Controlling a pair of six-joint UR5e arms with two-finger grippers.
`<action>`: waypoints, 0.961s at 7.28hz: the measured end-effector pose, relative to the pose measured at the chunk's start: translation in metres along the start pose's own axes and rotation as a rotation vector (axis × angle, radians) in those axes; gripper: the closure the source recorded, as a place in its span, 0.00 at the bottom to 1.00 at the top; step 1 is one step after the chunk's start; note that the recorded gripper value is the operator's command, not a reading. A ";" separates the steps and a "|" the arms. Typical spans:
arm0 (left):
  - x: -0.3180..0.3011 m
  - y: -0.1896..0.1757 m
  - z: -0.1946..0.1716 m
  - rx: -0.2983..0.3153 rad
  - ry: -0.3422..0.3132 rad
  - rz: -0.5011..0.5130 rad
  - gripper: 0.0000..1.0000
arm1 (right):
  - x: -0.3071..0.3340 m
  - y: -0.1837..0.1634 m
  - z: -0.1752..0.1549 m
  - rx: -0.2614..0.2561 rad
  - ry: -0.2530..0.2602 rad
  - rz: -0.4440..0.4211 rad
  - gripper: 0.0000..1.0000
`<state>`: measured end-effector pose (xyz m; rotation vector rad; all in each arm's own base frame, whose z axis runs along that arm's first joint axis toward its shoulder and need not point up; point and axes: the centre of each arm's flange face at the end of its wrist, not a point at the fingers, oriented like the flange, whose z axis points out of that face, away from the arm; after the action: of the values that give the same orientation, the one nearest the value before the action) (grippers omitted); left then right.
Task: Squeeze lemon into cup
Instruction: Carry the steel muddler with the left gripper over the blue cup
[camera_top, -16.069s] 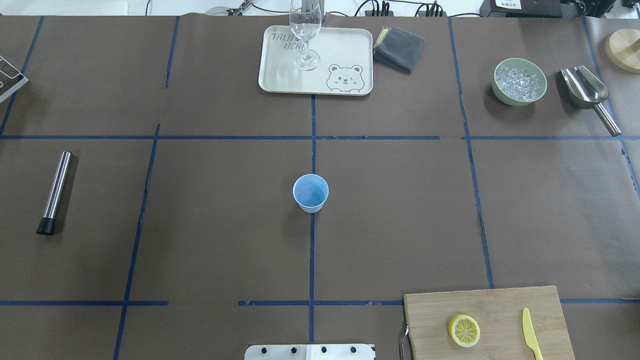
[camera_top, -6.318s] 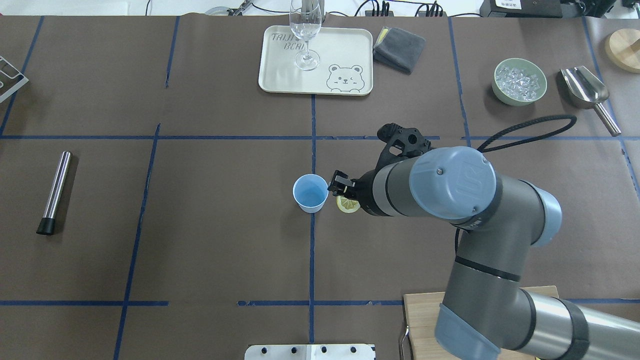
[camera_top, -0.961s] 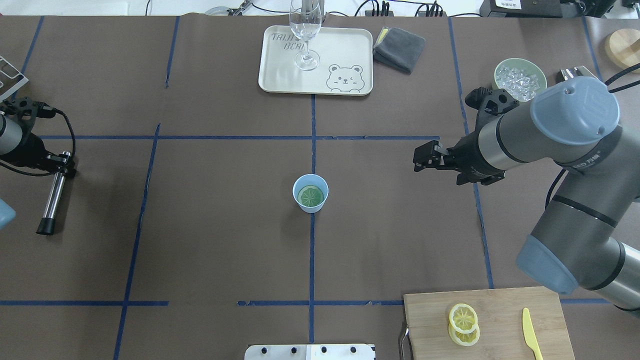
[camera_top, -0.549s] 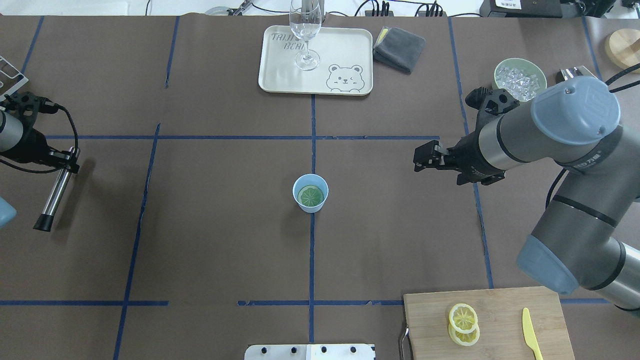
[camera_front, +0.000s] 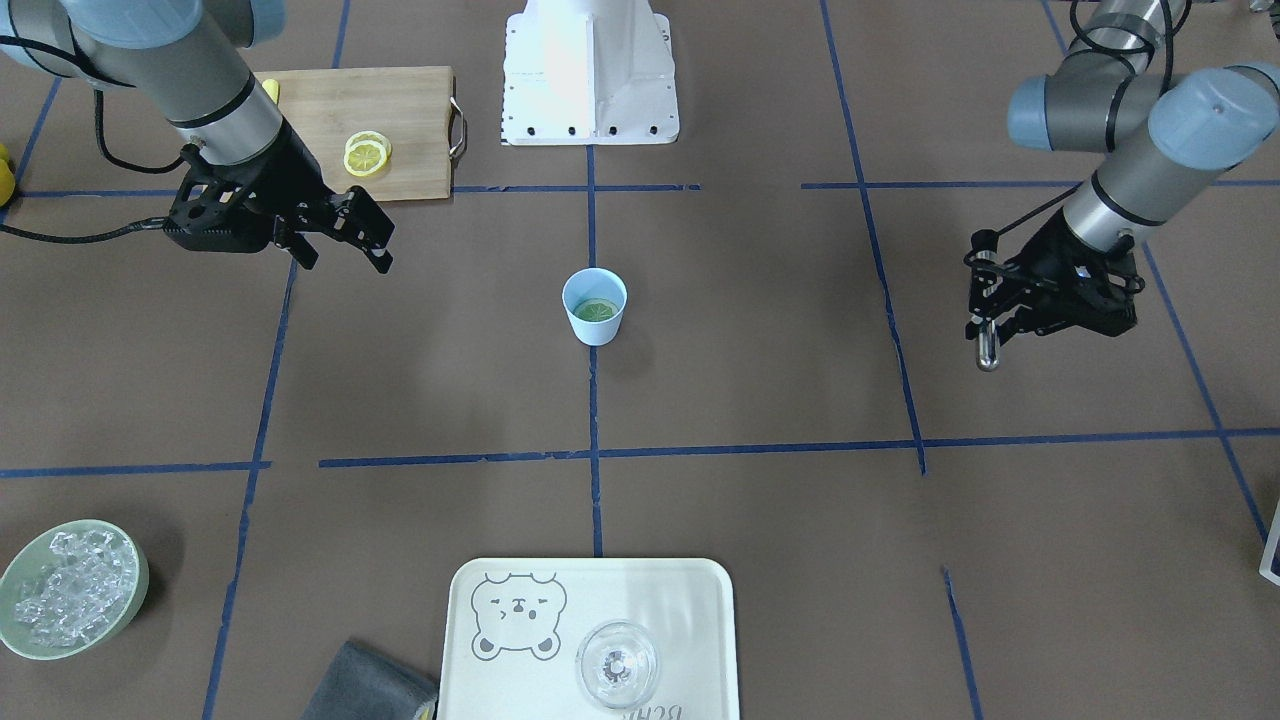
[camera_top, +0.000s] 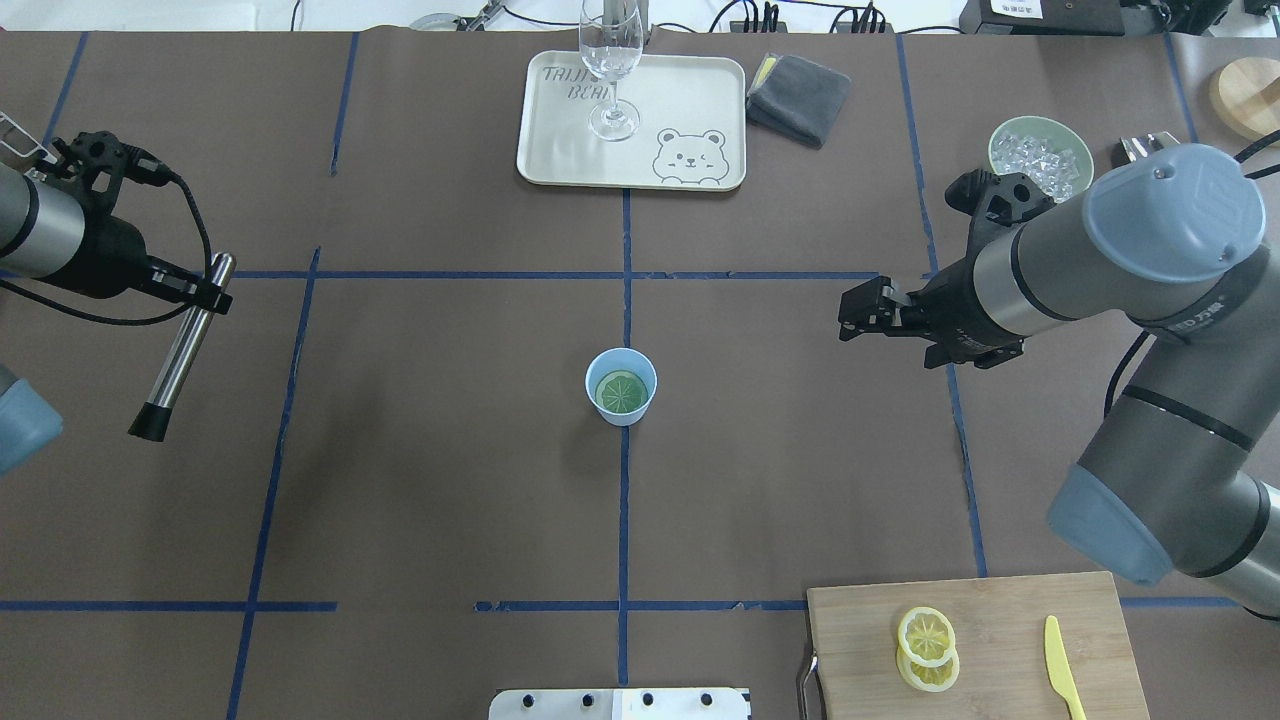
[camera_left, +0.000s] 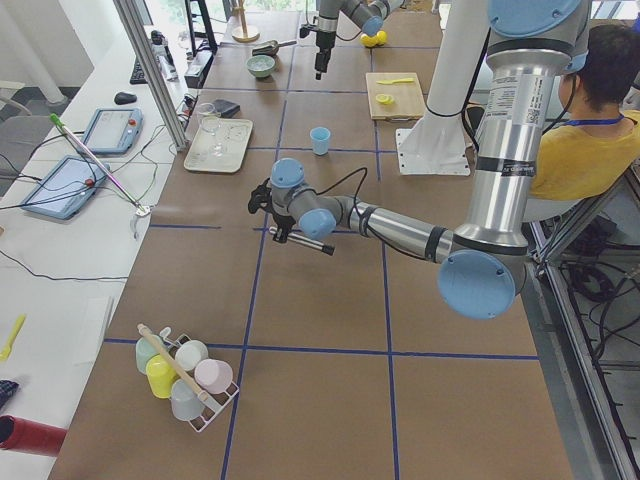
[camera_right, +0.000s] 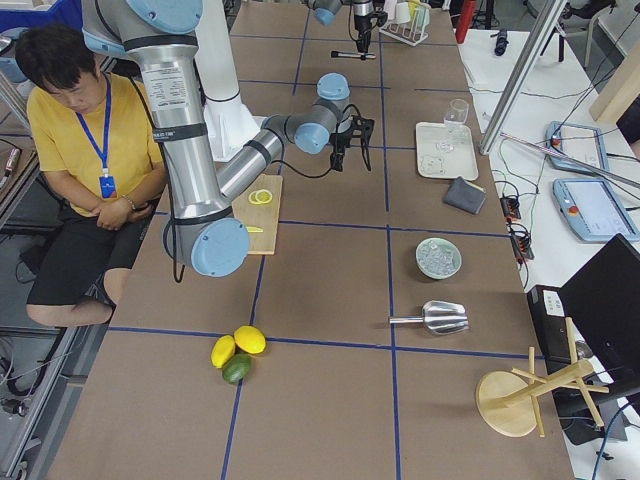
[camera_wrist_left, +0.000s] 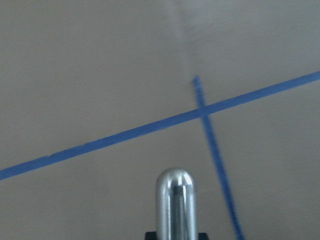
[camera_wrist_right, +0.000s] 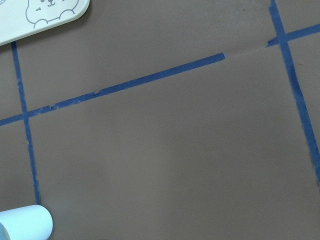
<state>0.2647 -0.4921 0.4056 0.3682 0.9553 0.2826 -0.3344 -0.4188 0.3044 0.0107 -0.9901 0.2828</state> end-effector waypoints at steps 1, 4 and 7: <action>0.054 -0.028 -0.017 0.055 0.038 0.065 1.00 | 0.010 -0.004 -0.005 0.002 0.005 -0.006 0.00; 0.206 -0.088 -0.042 0.230 0.121 0.228 1.00 | 0.031 -0.018 -0.015 0.016 0.019 -0.008 0.00; 0.288 -0.076 -0.044 0.589 0.196 0.326 1.00 | 0.057 -0.032 -0.019 0.034 0.051 -0.043 0.00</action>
<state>0.3913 -0.4398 0.1379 1.0575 1.1645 0.3342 -0.2816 -0.4335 0.3451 0.0556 -0.9328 0.2592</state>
